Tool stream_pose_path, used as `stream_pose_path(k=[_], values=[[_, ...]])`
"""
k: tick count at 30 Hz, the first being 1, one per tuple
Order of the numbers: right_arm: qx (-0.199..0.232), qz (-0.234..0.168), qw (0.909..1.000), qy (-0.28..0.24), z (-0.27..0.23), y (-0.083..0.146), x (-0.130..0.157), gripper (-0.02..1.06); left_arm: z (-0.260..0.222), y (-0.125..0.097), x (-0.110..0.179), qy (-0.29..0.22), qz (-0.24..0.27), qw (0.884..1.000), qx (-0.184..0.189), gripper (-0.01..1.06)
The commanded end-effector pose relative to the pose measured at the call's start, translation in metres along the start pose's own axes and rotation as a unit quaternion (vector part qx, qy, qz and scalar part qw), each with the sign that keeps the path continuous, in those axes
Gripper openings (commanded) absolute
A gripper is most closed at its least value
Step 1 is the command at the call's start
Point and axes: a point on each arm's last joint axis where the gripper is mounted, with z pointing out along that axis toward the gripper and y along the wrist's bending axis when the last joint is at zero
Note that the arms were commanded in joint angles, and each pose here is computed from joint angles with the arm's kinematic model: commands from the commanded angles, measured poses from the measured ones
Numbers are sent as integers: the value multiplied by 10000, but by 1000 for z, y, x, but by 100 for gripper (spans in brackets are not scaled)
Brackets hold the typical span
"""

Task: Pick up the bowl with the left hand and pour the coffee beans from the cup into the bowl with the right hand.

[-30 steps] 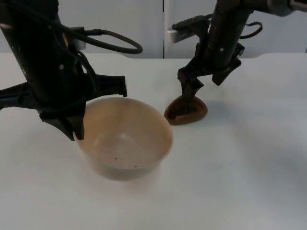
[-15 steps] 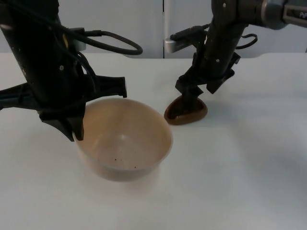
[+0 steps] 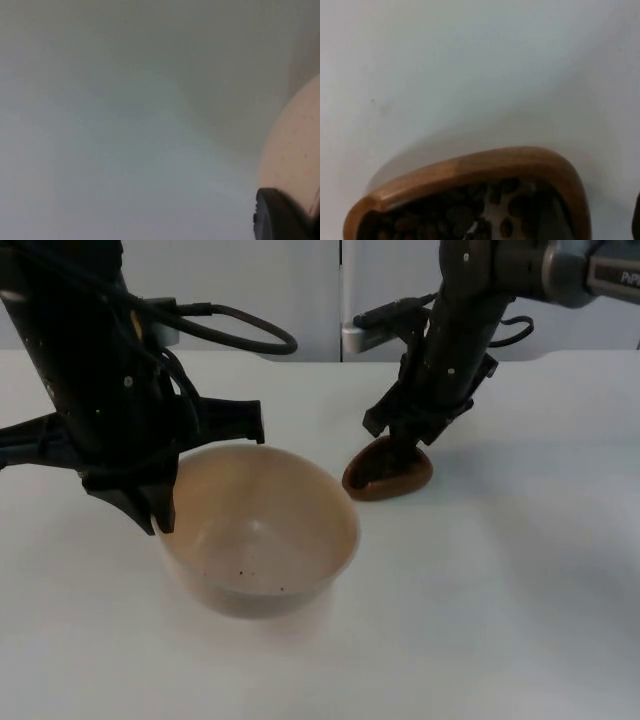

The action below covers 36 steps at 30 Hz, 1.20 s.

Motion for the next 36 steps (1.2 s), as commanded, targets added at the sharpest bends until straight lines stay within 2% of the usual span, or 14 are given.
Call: stream_pose_path(k=[1, 11, 25, 31, 36], values=[[-62, 18, 9999, -157, -4, 2, -4, 39, -1, 0, 1, -28, 30, 10000, -21, 5], [-52, 24, 9999, -133, 6, 3, 1, 38, -1, 0, 1, -19, 29, 10000, -26, 5], [-53, 20, 9999, -106, 6, 3, 2, 23, -1, 0, 1, -19, 29, 10000, -26, 5], [-23, 2, 9999, -98, 6, 2, 2, 1, -1, 0, 1, -19, 29, 10000, -26, 5], [-23, 2, 9999, -98, 6, 2, 2, 0, -1, 0, 1, -19, 29, 10000, -26, 5]])
